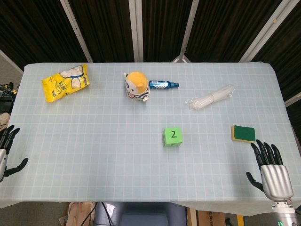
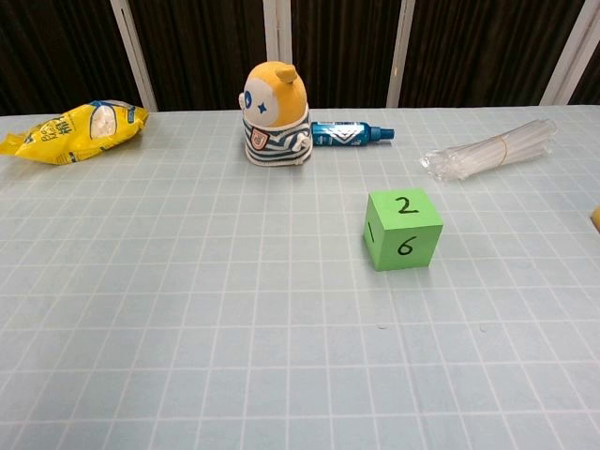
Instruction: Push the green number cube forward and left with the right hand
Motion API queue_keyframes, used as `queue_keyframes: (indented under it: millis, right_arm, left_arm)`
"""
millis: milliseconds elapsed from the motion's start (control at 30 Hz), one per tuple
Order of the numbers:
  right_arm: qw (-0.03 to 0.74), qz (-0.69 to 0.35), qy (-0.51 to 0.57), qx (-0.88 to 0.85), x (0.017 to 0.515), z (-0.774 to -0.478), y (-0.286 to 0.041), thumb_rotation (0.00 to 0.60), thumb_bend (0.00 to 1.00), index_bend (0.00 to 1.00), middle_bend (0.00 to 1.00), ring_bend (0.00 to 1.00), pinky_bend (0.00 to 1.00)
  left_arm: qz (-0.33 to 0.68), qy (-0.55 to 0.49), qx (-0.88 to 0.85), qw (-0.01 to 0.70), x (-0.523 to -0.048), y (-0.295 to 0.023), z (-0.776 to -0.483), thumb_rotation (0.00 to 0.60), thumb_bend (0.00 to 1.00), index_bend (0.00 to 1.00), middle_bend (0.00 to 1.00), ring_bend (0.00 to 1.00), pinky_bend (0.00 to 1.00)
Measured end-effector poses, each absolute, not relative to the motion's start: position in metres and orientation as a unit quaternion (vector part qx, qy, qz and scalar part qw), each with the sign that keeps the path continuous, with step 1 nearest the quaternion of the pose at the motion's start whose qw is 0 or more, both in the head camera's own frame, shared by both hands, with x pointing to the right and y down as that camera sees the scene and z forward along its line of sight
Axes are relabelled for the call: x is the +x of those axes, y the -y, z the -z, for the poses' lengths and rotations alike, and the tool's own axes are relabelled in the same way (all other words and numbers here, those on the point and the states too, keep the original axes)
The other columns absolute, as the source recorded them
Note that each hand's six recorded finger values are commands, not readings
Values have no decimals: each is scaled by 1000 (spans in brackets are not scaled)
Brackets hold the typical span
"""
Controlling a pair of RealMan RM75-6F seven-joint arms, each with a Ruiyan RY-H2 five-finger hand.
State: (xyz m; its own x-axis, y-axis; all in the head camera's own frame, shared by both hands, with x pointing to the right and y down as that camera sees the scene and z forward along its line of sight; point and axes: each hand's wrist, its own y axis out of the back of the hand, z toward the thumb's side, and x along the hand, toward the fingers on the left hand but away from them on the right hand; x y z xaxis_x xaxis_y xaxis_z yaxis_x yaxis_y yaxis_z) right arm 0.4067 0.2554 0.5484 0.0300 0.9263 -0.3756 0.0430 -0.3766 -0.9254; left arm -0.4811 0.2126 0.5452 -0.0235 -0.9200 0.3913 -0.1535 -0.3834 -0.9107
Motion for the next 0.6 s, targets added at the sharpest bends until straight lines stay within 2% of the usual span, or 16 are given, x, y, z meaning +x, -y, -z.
queue_keyframes:
  millis: [400, 600]
  right_arm:
    - [379, -577, 406, -598, 414, -547, -256, 600, 281, 21, 48, 0, 0]
    - [362, -581, 393, -614, 413, -557, -258, 600, 280, 26, 48, 0, 0]
  left_arm:
    - [555, -438, -613, 352, -475, -218, -539, 600, 337, 27, 0, 0, 0]
    - [563, -440, -611, 341, -479, -217, -542, 600, 337, 26, 0, 0, 0]
